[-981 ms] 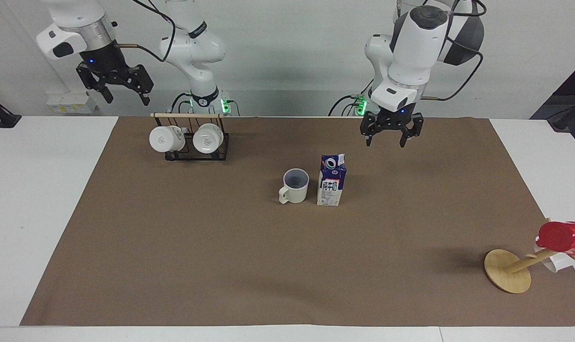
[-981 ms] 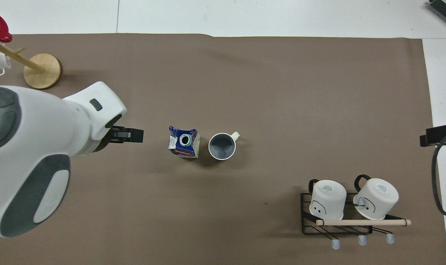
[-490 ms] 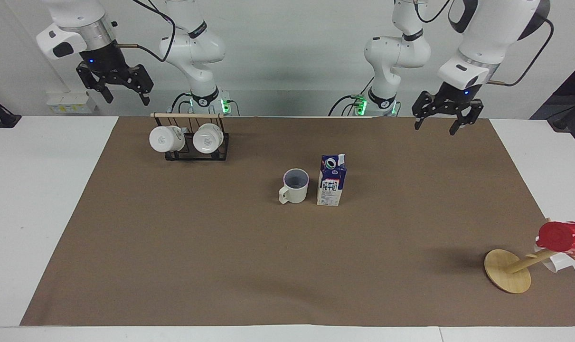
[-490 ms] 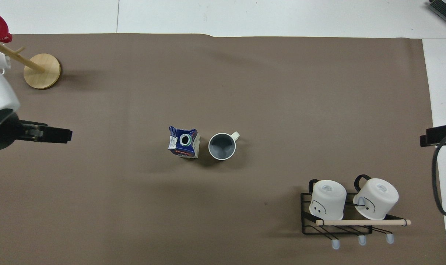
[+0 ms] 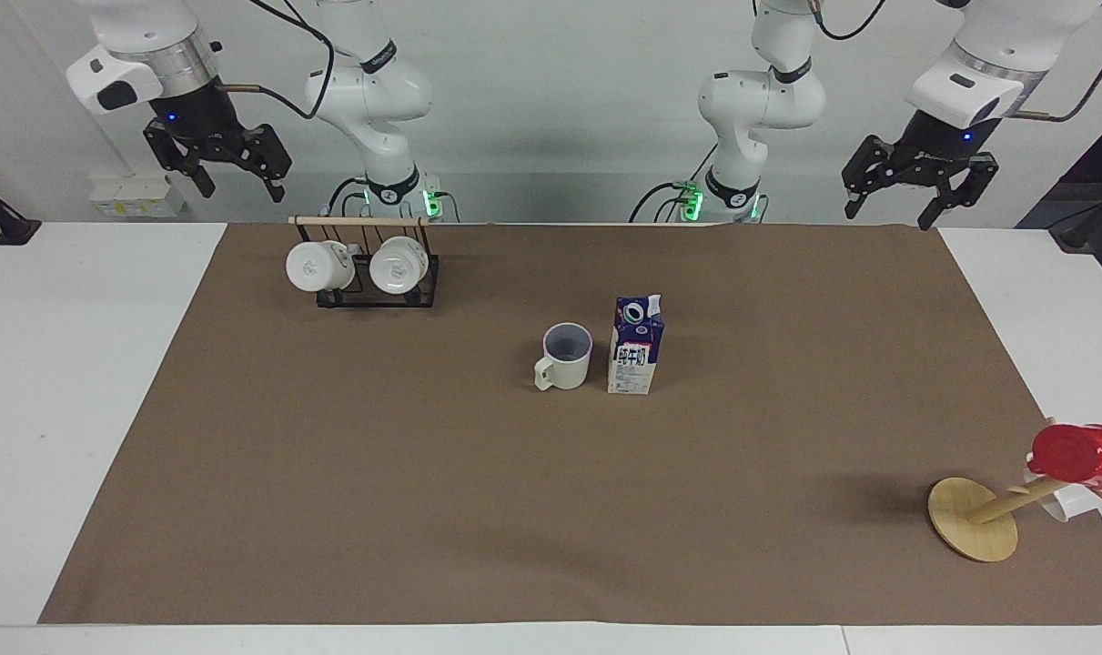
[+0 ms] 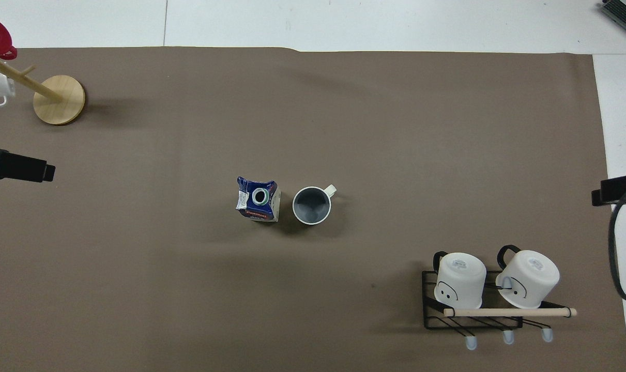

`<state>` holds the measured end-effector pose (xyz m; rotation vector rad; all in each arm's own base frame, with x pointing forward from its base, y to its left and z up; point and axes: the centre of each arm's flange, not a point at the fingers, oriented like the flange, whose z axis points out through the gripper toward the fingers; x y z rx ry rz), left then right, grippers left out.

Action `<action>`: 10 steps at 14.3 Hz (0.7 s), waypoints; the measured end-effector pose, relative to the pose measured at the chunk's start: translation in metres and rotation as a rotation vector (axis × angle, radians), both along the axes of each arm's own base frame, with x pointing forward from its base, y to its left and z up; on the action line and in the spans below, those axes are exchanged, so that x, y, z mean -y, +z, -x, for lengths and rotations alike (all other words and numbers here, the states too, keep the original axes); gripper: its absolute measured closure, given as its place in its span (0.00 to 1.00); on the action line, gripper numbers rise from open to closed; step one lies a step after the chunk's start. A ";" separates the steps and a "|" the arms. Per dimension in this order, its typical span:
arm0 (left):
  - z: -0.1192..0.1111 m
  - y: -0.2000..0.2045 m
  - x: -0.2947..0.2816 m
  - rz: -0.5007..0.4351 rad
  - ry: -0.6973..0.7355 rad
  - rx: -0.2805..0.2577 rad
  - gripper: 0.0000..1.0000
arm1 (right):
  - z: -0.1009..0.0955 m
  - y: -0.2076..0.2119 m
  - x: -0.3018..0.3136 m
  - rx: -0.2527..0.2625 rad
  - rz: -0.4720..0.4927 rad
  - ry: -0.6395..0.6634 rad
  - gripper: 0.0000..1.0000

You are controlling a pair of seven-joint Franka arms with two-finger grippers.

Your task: Place cup and milk on table

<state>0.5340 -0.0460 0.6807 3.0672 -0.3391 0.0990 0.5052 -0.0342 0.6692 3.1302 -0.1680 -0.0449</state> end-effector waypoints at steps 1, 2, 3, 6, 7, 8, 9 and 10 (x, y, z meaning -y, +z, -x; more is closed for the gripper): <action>-0.002 0.000 -0.004 -0.001 0.008 -0.004 0.00 | -0.001 -0.001 0.000 -0.002 0.000 0.000 0.00; -0.003 -0.001 -0.009 -0.002 0.016 -0.009 0.00 | -0.001 -0.001 0.000 -0.003 0.000 0.000 0.00; -0.004 0.000 -0.012 -0.002 0.021 -0.011 0.00 | -0.002 -0.001 -0.001 -0.004 0.000 0.001 0.00; -0.007 0.003 -0.016 -0.002 0.028 -0.005 0.00 | -0.002 -0.001 -0.002 -0.003 0.000 0.004 0.00; -0.007 0.004 -0.017 -0.002 0.030 -0.003 0.00 | -0.002 -0.001 -0.002 -0.003 0.000 0.004 0.00; -0.006 0.004 -0.019 -0.002 0.034 -0.002 0.00 | -0.002 -0.001 -0.002 -0.004 0.000 0.004 0.00; -0.006 0.005 -0.020 -0.002 0.036 -0.003 0.00 | -0.002 -0.001 -0.002 -0.004 0.000 0.004 0.00; -0.006 0.004 -0.020 -0.002 0.037 -0.004 0.00 | -0.002 -0.001 -0.002 -0.005 0.000 0.004 0.00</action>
